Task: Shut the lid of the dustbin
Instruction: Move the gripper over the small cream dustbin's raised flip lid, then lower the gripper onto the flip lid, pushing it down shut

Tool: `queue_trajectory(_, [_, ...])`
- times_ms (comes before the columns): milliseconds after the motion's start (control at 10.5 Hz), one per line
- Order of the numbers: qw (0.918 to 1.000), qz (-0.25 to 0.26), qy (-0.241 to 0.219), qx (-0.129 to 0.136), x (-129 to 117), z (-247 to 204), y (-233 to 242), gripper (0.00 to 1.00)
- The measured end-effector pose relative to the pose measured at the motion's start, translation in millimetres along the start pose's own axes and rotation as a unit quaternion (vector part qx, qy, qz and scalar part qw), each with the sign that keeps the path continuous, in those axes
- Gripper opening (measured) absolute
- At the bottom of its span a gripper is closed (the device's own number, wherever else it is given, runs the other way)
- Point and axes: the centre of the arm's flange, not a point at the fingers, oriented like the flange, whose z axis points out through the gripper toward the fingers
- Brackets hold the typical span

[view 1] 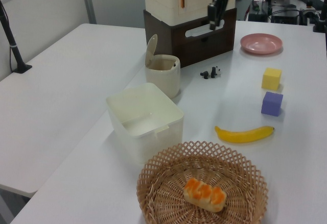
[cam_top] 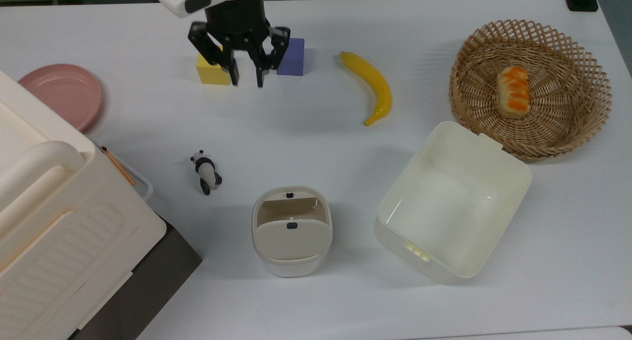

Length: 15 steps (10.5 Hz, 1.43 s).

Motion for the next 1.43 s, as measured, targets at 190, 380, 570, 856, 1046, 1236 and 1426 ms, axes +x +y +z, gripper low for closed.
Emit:
queue_trajectory(190, [0.9979,-0.006,0.064,0.010,19,-2,-9,0.05])
queue_trajectory(380, [0.9903,-0.022,0.137,0.011,48,17,-35,0.02])
queue_trajectory(570, [0.9773,-0.034,0.209,0.015,71,40,-59,0.01])
queue_trajectory(856, [0.9409,-0.028,0.336,0.030,91,44,-76,0.01])
queue_trajectory(1046, [0.9298,-0.028,0.366,0.030,96,53,-76,0.01])
queue_trajectory(1236, [0.9314,-0.030,0.362,0.026,101,80,-77,0.01])
queue_trajectory(1426, [0.9340,-0.032,0.355,0.023,104,99,-79,0.01])
